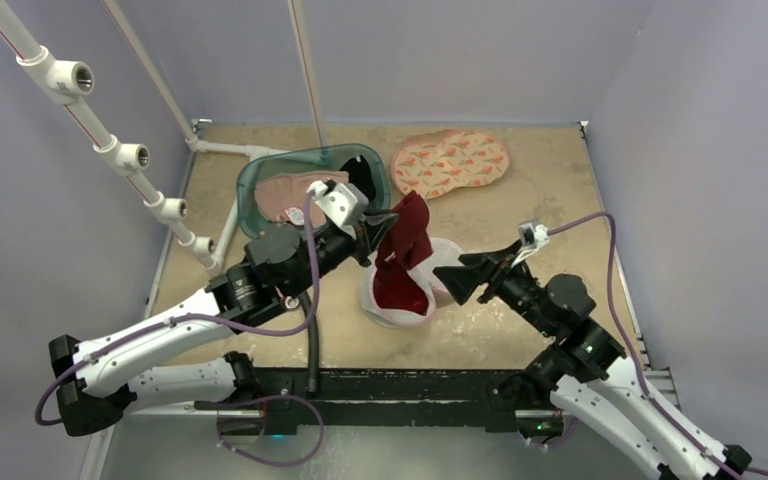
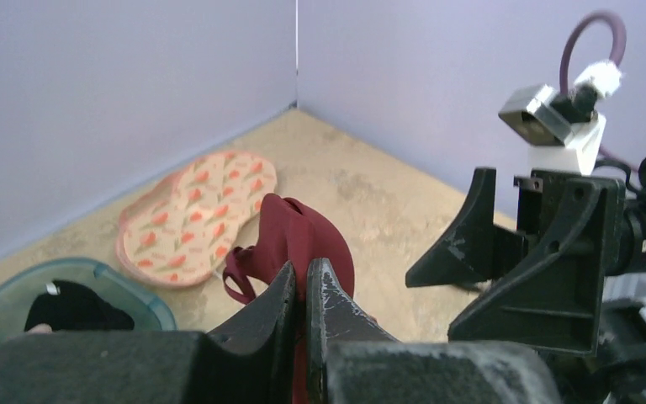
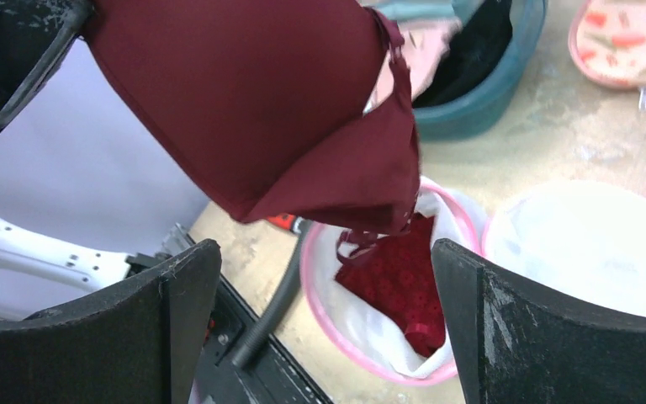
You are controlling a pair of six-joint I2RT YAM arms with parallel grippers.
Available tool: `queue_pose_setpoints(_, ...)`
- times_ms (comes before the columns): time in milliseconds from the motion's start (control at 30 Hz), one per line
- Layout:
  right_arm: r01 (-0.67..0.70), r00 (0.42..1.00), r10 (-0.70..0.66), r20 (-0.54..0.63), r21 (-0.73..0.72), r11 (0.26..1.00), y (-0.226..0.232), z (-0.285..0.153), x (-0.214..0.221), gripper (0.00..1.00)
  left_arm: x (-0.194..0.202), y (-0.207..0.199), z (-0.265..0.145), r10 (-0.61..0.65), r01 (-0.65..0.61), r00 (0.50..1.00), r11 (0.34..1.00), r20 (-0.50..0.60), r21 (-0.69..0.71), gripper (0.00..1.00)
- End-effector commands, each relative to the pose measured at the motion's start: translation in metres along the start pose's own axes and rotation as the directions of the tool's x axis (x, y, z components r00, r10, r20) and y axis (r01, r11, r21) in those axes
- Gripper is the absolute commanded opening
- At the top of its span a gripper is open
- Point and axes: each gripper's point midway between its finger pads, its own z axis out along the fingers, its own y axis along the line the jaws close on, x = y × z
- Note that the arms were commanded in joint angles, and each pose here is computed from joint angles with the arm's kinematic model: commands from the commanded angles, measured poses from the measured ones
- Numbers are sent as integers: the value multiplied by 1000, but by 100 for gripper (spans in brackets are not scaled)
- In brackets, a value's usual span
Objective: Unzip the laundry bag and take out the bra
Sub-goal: Pick up the bra from the laundry bag.
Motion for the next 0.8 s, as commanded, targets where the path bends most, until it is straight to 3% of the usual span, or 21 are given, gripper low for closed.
queue_pose_setpoints(0,39,994,-35,99,-40,998,24,-15,-39,98,-96,2,-19,-22,22,971,1000,239,5,0)
queue_pose_setpoints(267,10,989,-2,148,-58,998,46,-26,-71,98,-136,-5,-33,14,-30,948,998,319,47,0)
queue_pose_setpoints(367,-20,987,31,158,-72,997,58,-29,-86,98,-139,-4,-36,96,-115,939,993,330,37,0)
queue_pose_setpoints(467,-53,983,68,172,-92,994,72,-33,-102,98,-128,9,-31,238,-237,934,971,266,-36,0)
queue_pose_setpoints(600,-94,981,106,162,-82,992,85,-30,-120,98,-97,21,-22,466,-463,877,885,118,-56,0)
queue_pose_setpoints(700,-113,981,117,152,-38,993,82,-20,-125,98,-89,24,-19,534,-531,842,846,77,-53,0)
queue_pose_setpoints(767,-113,981,114,154,-19,993,79,-14,-127,98,-91,24,-19,528,-525,845,849,84,-57,0)
